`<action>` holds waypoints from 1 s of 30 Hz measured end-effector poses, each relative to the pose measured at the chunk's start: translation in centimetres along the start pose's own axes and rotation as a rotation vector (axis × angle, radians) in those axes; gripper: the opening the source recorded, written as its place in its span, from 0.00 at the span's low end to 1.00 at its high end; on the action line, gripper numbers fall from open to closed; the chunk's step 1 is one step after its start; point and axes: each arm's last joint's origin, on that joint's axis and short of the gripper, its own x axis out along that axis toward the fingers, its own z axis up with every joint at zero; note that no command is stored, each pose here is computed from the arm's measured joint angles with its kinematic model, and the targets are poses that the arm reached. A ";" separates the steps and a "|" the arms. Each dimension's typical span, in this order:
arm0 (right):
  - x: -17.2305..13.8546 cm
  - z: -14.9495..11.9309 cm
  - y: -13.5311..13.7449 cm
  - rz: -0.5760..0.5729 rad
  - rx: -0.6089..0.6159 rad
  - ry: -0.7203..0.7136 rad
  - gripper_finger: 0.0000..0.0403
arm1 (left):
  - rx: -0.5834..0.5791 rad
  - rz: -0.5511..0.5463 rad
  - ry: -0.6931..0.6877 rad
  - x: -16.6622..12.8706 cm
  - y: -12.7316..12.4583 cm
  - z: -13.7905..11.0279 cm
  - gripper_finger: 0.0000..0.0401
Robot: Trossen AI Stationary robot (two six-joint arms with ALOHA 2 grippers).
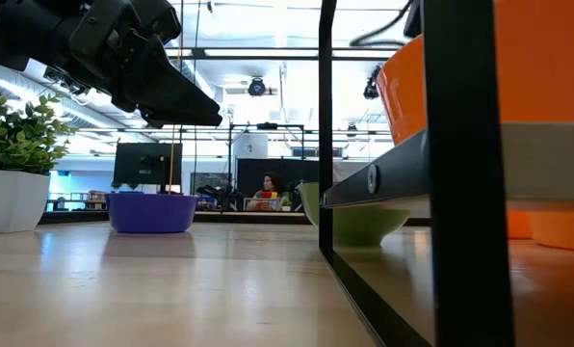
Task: Pick & Place Mini bowls
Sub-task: Stack the orange bowl on the orange bowl on the shelf
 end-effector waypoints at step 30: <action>5.3 -1.7 0.1 -0.130 -0.103 0.186 0.04 | -0.005 -0.001 0.002 0.0 0.0 0.0 0.44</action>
